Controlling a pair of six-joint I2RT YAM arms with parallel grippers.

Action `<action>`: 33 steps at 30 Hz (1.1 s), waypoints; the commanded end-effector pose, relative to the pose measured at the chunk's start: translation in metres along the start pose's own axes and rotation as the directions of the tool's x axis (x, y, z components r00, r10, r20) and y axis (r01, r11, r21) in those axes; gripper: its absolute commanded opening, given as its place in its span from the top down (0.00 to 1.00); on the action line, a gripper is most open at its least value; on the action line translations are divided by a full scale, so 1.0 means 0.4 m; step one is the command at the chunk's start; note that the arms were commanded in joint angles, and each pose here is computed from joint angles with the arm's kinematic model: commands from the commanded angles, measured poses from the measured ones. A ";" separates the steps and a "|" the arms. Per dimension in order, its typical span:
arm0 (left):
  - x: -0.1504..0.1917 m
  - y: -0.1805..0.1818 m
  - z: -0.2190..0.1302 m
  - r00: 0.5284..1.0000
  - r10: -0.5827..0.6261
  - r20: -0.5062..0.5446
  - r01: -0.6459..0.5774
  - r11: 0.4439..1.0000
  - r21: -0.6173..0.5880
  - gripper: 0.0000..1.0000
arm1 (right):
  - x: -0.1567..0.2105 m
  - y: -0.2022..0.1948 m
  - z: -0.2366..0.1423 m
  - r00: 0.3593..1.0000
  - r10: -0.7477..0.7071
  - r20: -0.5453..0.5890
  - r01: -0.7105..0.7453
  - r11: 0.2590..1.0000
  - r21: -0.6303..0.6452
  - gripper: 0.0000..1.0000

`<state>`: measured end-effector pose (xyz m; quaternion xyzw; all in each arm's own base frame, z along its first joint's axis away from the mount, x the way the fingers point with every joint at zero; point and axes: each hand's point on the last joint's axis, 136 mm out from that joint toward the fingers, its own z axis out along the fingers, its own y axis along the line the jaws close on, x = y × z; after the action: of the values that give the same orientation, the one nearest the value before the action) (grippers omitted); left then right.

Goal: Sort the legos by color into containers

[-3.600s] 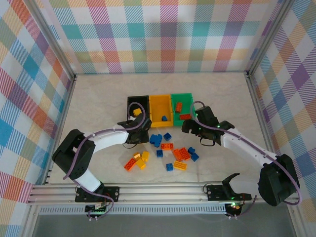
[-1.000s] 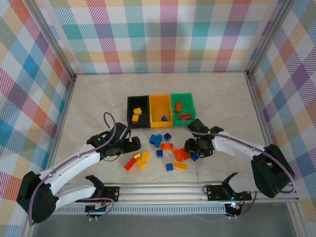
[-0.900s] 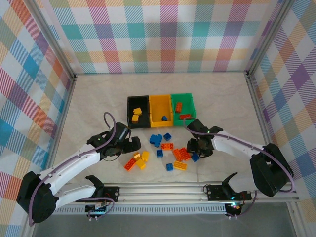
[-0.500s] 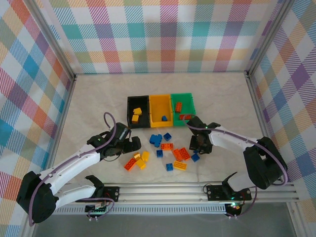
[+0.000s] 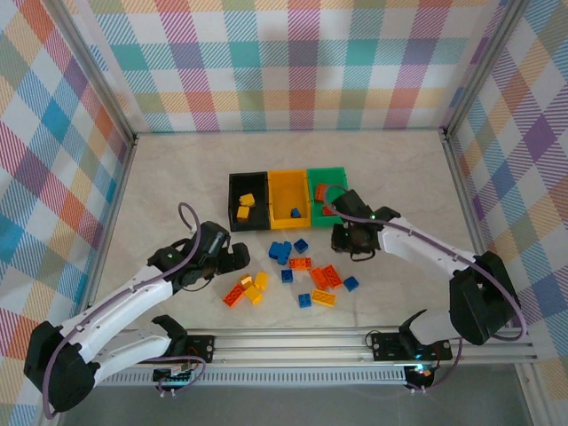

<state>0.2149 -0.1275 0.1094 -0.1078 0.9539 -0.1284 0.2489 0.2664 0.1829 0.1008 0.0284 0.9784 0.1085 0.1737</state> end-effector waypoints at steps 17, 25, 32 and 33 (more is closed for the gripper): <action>0.033 0.052 -0.014 1.000 -0.021 -0.013 0.020 0.998 -0.056 0.00 | -0.348 0.336 0.154 0.970 -0.206 0.133 0.209 0.978 -0.006 0.59; 0.049 0.041 -0.017 0.998 0.009 -0.058 -0.011 0.999 -0.033 0.03 | -0.378 0.387 0.054 0.961 -0.167 0.221 0.195 0.974 -0.113 0.26; 0.116 0.025 -0.001 0.986 0.062 -0.152 -0.067 0.997 -0.025 0.11 | -0.293 0.343 0.014 0.970 -0.125 0.209 0.162 0.972 -0.170 0.20; 0.134 0.021 0.005 0.982 0.081 -0.170 -0.087 0.996 -0.029 0.13 | -0.282 0.335 0.013 0.971 -0.119 0.207 0.156 0.972 -0.173 0.20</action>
<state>0.1871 -0.1301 0.0975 -0.0829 0.9673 -0.1211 0.2066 0.3861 0.3022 0.1579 -0.0555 0.9467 0.1600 0.2739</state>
